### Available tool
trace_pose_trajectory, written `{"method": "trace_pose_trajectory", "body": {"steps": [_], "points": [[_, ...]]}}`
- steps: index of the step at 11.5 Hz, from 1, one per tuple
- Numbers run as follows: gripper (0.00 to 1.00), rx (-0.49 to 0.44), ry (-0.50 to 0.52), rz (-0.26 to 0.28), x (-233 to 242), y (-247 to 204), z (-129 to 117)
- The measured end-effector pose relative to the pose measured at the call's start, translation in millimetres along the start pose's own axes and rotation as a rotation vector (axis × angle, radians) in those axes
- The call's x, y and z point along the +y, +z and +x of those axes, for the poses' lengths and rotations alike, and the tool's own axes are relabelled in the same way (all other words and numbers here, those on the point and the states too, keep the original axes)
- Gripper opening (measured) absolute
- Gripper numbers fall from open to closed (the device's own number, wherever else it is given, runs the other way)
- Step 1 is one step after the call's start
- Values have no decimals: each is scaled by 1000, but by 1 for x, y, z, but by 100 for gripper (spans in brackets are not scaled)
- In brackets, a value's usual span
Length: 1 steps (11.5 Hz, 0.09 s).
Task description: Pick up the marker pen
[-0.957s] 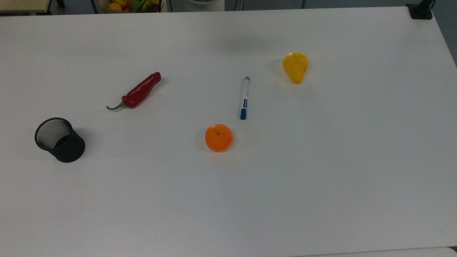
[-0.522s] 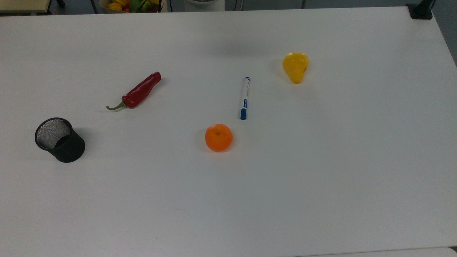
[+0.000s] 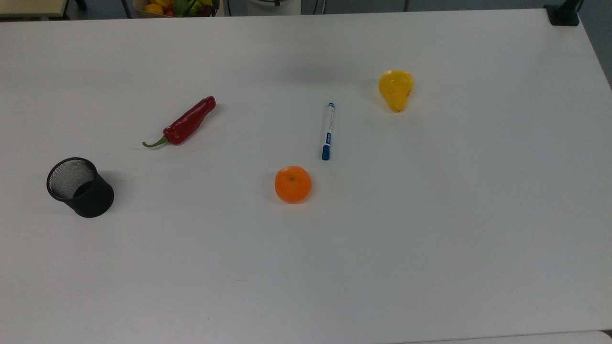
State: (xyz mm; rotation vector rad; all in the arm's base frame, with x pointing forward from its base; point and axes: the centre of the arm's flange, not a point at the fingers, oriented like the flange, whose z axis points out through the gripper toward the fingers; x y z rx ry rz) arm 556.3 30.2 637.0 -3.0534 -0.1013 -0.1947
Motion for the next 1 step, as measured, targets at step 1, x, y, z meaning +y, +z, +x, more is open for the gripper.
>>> {"method": "trace_pose_trajectory", "body": {"steps": [1], "points": [[100, 3, 4, -1, 2, 0, 0]]}}
